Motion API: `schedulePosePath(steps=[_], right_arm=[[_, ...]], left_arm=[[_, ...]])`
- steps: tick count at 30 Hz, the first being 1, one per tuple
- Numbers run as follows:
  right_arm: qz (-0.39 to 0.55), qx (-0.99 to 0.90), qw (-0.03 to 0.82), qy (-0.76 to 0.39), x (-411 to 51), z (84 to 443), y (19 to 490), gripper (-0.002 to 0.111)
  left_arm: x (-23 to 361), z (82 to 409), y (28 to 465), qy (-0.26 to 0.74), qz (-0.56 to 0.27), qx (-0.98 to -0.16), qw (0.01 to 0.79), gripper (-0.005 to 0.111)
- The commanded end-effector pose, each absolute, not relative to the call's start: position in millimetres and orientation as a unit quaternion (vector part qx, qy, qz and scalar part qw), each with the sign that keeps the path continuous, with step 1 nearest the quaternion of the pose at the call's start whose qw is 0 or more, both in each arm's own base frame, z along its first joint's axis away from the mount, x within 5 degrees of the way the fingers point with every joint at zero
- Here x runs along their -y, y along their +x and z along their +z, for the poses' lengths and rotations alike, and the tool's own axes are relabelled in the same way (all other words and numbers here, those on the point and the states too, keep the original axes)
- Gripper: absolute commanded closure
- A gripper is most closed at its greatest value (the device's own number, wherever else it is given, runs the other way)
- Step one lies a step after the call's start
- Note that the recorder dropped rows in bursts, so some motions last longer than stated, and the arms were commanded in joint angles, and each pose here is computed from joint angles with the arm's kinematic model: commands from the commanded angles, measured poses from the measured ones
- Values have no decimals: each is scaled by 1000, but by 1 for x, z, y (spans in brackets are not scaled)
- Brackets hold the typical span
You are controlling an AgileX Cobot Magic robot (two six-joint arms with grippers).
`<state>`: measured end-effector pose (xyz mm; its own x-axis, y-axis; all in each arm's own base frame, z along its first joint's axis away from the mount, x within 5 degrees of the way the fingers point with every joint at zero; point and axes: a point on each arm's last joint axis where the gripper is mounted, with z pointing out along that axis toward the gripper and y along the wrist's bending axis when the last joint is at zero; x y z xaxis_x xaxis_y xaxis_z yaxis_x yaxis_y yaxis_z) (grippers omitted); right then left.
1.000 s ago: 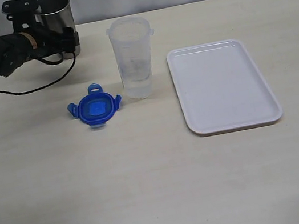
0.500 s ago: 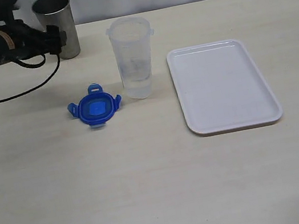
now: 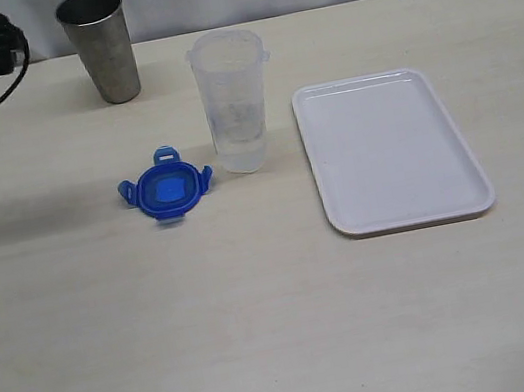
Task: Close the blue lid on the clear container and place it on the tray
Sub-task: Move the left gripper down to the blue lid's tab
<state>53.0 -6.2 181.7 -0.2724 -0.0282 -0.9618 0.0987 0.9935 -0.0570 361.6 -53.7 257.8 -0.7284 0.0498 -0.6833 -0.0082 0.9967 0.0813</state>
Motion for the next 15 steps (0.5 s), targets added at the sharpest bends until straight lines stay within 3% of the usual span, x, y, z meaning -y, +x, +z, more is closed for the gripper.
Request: schedulePosePath(steps=[1, 5, 12, 15], right_arm=[[-55, -792, 608, 21, 6, 182, 53, 104], [-55, -792, 608, 21, 6, 182, 53, 104], [-55, -792, 608, 21, 6, 182, 53, 104], [-55, -792, 608, 21, 6, 182, 53, 104]], left_arm=[[55, 261, 350, 5, 33, -964, 265, 22], [84, 250, 347, 82, -85, -967, 224, 22], [122, 185, 360, 130, -75, -974, 171, 22], [127, 167, 363, 109, -92, -978, 151, 42]])
